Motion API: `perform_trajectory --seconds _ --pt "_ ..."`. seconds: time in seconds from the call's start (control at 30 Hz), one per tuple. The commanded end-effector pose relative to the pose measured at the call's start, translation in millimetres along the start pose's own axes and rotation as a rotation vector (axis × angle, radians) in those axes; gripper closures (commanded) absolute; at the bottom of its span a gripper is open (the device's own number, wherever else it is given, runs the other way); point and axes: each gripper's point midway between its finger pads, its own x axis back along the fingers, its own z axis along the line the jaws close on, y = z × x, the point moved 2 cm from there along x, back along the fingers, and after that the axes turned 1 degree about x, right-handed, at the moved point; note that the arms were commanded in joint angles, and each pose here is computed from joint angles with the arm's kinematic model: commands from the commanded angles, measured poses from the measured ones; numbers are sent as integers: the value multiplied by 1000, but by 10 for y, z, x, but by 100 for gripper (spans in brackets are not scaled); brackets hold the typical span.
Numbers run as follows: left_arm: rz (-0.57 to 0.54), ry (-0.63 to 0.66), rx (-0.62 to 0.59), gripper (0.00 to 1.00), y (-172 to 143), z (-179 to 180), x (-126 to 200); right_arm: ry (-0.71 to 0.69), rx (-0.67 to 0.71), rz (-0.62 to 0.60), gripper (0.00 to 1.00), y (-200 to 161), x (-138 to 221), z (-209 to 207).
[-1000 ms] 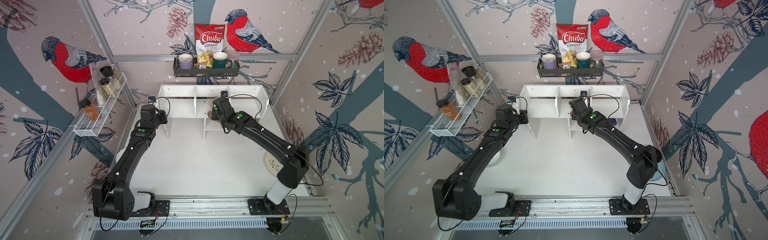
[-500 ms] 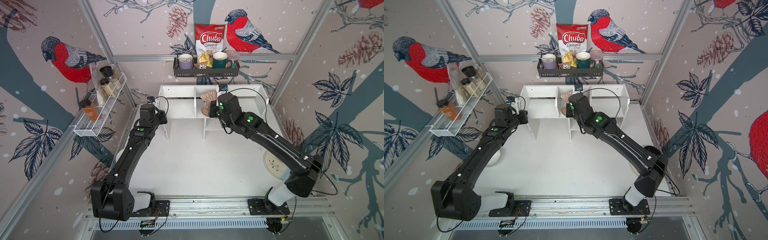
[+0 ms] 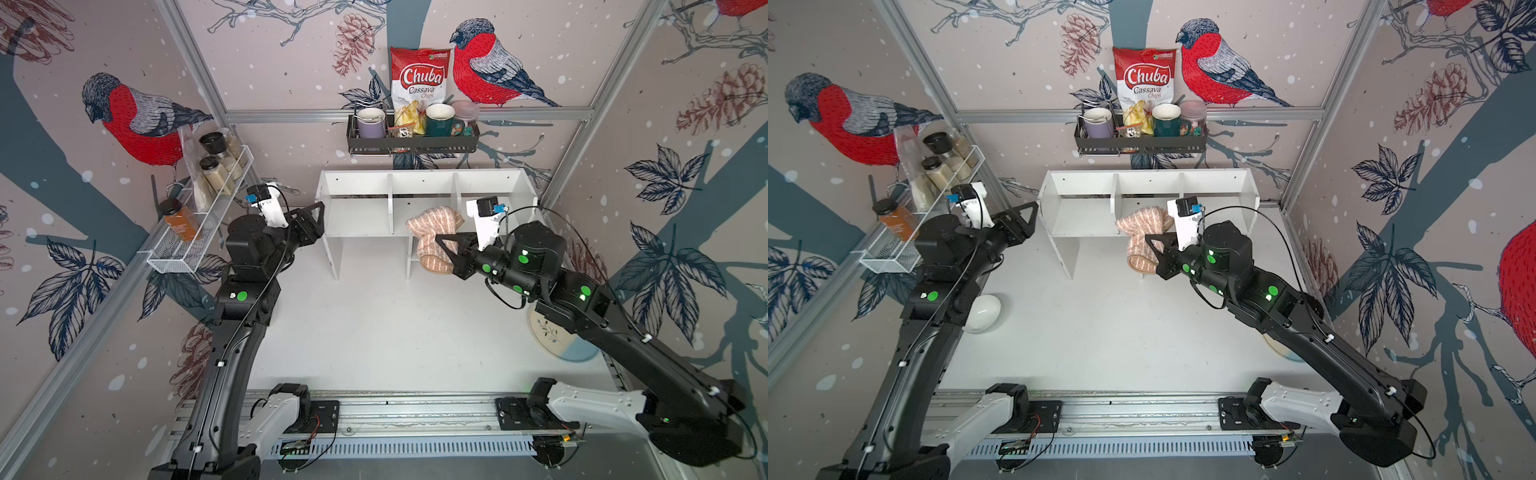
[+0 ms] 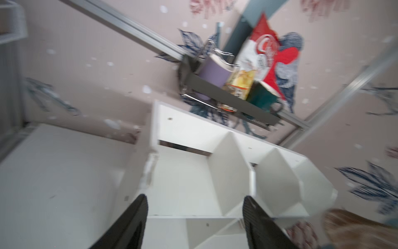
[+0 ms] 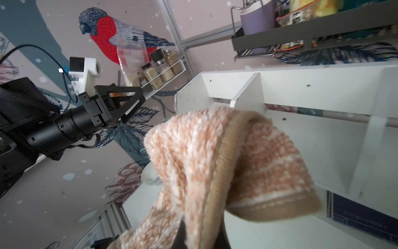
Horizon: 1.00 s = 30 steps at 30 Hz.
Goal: Wipe the bookshelf clean with a cloth
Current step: Wipe the dust from the shelf, then adjust the cleaning item.
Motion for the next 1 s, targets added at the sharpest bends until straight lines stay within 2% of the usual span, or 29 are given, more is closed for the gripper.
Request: perform_trajectory --seconds 0.0,0.1,0.33,0.47,0.63,0.7,0.87,0.97 --pt "48 -385 -49 26 -115 -780 169 191 -25 0 100 41 -5 300" --pt "87 -515 -50 19 -303 -1029 246 269 -32 33 100 2 -31 415" --pt "125 -778 69 17 -401 -1322 215 353 -60 85 100 -98 -123 523" --pt "196 -836 74 18 -561 -1426 142 361 -73 85 100 -106 -181 526" --pt "216 -911 105 26 -616 -1483 200 334 -83 71 100 -95 -244 469" --pt "249 -922 109 33 -680 -1477 188 339 -96 61 100 -69 -262 465" --pt "291 -957 161 44 -791 -1458 165 352 -111 59 100 -50 -316 480" --pt "309 -966 168 55 -853 -1452 131 346 -122 54 100 -45 -341 463"
